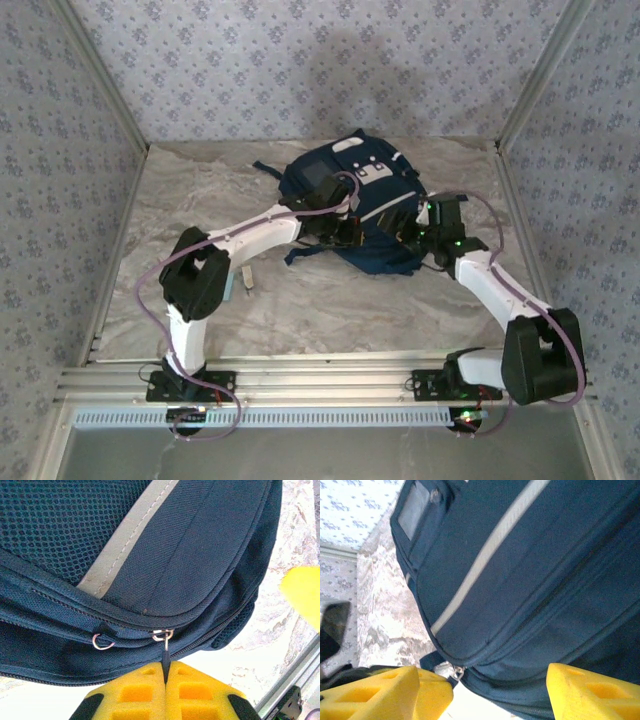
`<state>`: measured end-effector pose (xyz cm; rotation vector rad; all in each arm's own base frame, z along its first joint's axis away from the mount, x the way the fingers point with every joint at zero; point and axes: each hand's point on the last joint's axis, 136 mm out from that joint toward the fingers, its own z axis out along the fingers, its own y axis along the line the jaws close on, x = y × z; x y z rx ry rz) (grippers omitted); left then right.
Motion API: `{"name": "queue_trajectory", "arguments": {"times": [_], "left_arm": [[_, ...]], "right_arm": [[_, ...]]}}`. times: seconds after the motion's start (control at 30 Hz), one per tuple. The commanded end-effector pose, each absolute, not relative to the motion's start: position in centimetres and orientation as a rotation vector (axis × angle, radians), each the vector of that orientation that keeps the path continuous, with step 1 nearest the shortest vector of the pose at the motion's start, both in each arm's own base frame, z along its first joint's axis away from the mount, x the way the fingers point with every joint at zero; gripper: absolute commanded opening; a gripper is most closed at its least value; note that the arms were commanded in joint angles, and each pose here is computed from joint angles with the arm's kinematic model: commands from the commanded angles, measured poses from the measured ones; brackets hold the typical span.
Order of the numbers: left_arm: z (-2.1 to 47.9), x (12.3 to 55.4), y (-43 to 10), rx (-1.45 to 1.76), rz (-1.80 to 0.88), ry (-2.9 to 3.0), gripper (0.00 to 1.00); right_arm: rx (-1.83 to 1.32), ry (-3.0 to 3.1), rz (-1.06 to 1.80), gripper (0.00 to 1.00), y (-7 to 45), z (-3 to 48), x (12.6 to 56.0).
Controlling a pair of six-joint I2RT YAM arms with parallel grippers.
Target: Pack books, pencil case, and school supplies into a backpack
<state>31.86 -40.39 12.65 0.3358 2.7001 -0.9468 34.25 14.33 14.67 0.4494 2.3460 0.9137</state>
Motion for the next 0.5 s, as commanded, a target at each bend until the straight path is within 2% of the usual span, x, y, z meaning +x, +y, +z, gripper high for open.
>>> {"name": "queue_trajectory", "arguments": {"times": [0.0, 0.17, 0.23, 0.27, 0.33, 0.37, 0.4, 0.47], "left_arm": [[16.1, 32.3, -42.6, 0.360, -1.078, 2.593, 0.00], [17.6, 31.6, -43.0, 0.391, -1.112, 2.558, 0.00], [18.0, 31.3, -42.9, 0.412, -1.120, 2.547, 0.00], [18.1, 31.2, -42.9, 0.416, -1.121, 2.545, 0.00], [18.0, 31.0, -42.5, 0.419, -1.110, 2.548, 0.00], [17.8, 31.0, -42.3, 0.419, -1.097, 2.550, 0.00], [17.7, 31.2, -41.9, 0.413, -1.080, 2.551, 0.00], [17.1, 31.8, -40.9, 0.396, -1.039, 2.561, 0.00]], "right_arm": [[0.535, 2.304, 0.975, 0.69, 15.6, 14.4, 35.4], [0.606, 2.304, 0.956, 0.68, 16.1, 11.9, 37.4], [0.638, 2.289, 0.949, 0.63, 16.0, 10.9, 38.4], [0.645, 2.282, 0.954, 0.55, 16.0, 10.7, 38.8], [0.663, 2.267, 0.953, 0.22, 16.0, 10.2, 39.3], [0.670, 2.264, 0.941, 0.12, 15.8, 10.0, 39.2], [0.674, 2.266, 0.921, 0.04, 15.6, 9.7, 39.1], [0.668, 2.279, 0.881, 0.00, 15.2, 9.4, 38.7]]}}
